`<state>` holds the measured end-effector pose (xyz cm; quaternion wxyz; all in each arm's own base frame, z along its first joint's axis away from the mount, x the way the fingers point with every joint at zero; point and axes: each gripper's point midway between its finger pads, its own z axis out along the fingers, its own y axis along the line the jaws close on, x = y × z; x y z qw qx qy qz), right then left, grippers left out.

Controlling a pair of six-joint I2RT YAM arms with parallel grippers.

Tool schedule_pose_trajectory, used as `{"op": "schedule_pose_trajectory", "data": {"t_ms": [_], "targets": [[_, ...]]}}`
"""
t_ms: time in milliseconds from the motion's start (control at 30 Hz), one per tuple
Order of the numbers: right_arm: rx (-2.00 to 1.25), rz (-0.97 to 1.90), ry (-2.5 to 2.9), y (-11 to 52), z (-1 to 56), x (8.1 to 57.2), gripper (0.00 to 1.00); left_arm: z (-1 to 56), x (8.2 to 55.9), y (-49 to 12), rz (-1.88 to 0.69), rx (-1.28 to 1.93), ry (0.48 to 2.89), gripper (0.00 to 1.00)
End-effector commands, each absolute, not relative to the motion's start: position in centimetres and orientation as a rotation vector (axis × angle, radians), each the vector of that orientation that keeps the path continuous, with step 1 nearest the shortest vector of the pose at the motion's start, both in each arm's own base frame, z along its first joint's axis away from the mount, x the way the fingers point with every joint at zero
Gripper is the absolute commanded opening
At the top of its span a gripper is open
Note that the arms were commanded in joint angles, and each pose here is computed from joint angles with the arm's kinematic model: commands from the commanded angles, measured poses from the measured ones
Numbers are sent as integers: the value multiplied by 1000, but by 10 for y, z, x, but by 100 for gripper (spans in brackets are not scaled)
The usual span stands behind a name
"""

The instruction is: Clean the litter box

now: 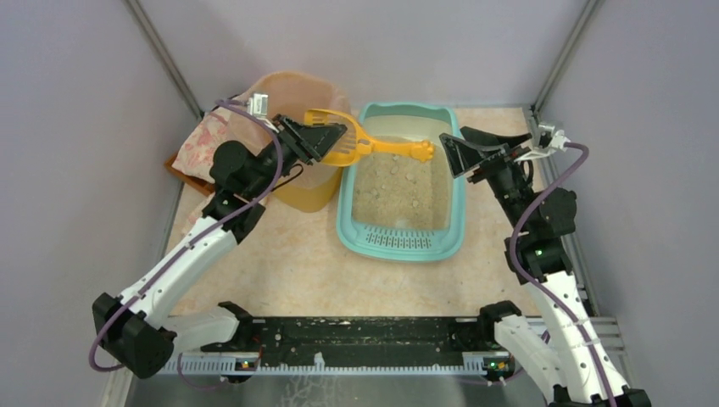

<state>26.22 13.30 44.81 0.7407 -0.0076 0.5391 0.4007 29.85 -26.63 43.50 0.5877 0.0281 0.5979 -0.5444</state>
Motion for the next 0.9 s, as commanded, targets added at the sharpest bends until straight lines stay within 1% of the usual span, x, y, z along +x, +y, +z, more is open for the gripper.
{"op": "schedule_pose_trajectory", "data": {"t_ms": [0,167,400,700,867], "targets": [[-82,958,1171,146,451,247,70,453,298,-266,-1425,-33,1244,0],[-173,1028,1131,159,455,235,70,449,308,-274,-1528,-90,1201,0],[-317,1104,1065,173,468,210,71,444,322,-276,-1530,-151,1202,0],[-365,1134,1072,180,463,209,72,443,319,-289,-1620,-132,1219,0],[-397,1176,1056,187,467,210,72,428,318,-294,-1632,-147,1262,0]]}}
